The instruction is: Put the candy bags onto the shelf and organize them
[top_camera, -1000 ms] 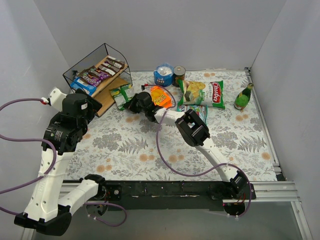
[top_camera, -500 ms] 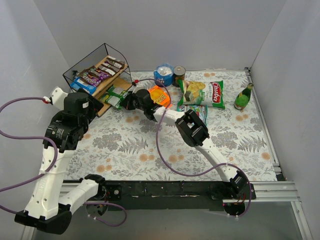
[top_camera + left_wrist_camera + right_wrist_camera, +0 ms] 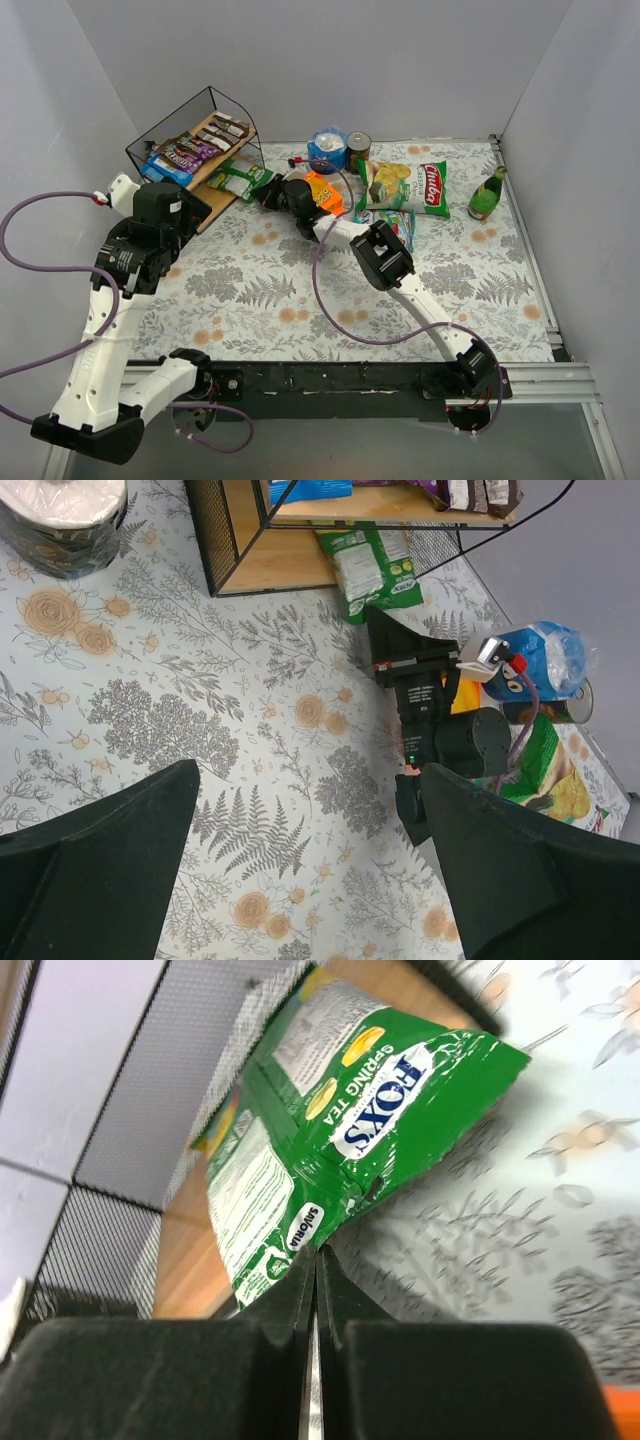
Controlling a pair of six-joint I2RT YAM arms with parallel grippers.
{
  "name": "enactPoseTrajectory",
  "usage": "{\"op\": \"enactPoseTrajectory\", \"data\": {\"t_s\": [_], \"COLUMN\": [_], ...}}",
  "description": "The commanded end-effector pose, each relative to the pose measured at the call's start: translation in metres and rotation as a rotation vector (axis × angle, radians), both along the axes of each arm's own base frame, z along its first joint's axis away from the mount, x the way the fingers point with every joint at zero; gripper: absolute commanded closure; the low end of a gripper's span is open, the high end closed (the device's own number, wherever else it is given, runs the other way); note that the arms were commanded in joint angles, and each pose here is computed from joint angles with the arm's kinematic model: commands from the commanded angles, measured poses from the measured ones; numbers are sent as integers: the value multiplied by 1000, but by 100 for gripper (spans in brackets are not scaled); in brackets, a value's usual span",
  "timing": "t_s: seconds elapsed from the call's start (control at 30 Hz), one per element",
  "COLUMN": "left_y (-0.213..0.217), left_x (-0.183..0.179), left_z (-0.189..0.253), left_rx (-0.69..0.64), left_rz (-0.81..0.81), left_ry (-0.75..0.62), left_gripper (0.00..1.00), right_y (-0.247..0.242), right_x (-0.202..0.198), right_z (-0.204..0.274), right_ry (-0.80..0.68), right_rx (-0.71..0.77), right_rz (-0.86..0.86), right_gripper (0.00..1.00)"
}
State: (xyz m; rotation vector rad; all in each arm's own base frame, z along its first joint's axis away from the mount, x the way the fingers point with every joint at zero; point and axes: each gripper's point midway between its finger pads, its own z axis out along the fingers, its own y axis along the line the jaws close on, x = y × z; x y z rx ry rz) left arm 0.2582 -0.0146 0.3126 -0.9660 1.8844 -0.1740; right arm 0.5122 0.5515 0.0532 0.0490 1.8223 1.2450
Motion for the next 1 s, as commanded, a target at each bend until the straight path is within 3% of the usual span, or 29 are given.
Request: {"op": "enactPoseTrajectory", "data": {"t_s": [0.0,0.33,0.67,0.97], "left_y": [-1,-1,0,0], "left_x": [1,1,-2,-1], "left_z": [-6,-11,-15,-10], "left_rx": [2,10,18,18], "left_rz": [-6,-9,-10,-11], "left_ry": [21,34,50,33], "left_gripper": [7,7,7,6], "right_y": [-12,-11,-14,-24], "right_x": [28,34,33,9], "right_z": [40,43,34,31], "right_ry": [-40,-44,-59,-26], "right_rx": [186,251,240,177], "right_rz": [-135,-166,-166,-118], "right_gripper": [95,93,54,39]}}
